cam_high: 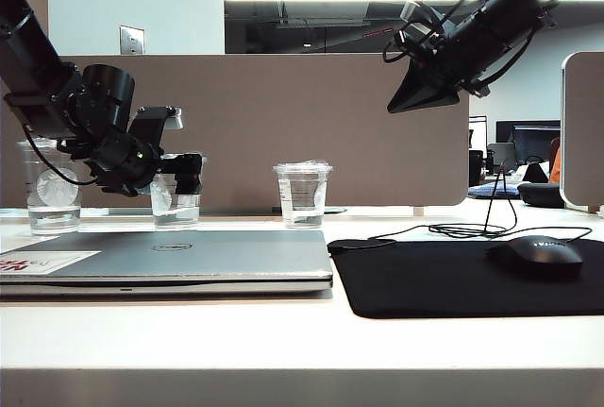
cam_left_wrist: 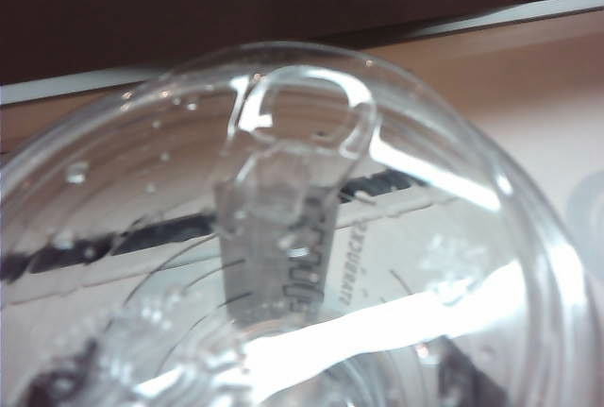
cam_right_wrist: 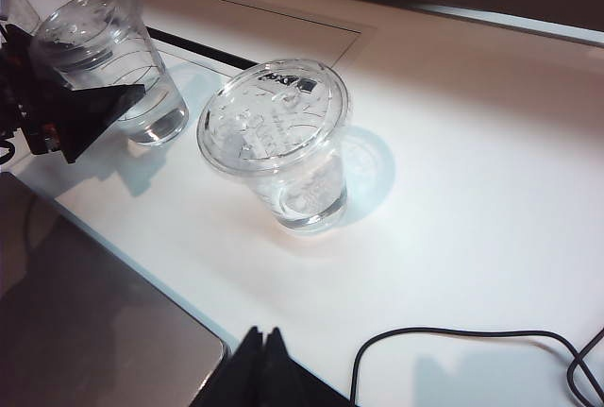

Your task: Pick up the coffee cup on the middle and place it on the right side of the laptop.

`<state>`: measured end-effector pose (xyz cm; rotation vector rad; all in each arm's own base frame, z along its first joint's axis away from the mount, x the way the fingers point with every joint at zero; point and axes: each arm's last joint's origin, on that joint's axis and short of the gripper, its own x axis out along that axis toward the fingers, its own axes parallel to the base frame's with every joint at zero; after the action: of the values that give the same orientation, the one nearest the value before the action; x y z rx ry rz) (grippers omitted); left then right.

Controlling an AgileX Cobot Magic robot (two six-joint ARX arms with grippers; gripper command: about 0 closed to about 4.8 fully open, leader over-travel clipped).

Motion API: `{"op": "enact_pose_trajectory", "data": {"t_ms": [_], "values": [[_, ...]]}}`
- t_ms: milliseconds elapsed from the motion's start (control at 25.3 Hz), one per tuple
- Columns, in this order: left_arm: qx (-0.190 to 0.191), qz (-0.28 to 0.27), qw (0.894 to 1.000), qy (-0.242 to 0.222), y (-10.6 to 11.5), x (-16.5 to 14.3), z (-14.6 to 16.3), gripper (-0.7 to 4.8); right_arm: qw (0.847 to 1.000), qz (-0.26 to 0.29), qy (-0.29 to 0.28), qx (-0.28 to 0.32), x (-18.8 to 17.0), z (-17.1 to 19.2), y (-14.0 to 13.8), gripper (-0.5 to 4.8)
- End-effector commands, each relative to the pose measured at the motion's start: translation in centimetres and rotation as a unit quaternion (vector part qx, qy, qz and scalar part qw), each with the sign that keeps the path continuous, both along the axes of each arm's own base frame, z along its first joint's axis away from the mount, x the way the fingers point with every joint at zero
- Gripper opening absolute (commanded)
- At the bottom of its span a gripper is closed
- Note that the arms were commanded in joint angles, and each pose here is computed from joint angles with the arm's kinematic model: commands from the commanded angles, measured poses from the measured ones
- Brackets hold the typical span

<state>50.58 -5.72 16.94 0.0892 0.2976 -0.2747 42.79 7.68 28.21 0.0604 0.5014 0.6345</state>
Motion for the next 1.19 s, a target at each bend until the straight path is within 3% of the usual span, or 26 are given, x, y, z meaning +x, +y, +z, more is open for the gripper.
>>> {"op": "enact_pose_trajectory", "data": {"t_ms": [40, 396, 475, 792, 990, 1188], "values": [[-0.009, -0.029, 0.999, -0.012, -0.3, 0.0, 0.7, 4.79, 1.0, 0.003, -0.013, 0.002, -0.1, 0.6, 0.0, -0.03], [-0.014, -0.046, 0.999, -0.011, -0.4, 0.0, 0.7, 4.79, 1.0, 0.003, -0.013, 0.002, -0.1, 0.6, 0.0, -0.03], [-0.014, -0.046, 0.999, -0.01, -0.4, 0.0, 0.7, 3.63, 1.0, 0.003, -0.013, 0.002, -0.1, 0.6, 0.0, -0.03], [-0.017, -0.049, 0.999, -0.013, -0.5, -0.1, 1.0, 3.62, 1.0, 0.003, -0.014, 0.002, -0.1, 0.7, 0.0, -0.03], [-0.027, -0.082, 0.996, -0.037, -0.9, -0.7, 3.7, 3.62, 1.0, -0.001, -0.014, 0.002, 0.0, 0.7, -0.3, -0.03], [-0.036, -0.122, 0.99, -0.053, -2.1, -2.9, 9.2, 3.62, 1.0, -0.002, -0.021, 0.017, 0.0, 1.4, -2.7, -0.03]]}}
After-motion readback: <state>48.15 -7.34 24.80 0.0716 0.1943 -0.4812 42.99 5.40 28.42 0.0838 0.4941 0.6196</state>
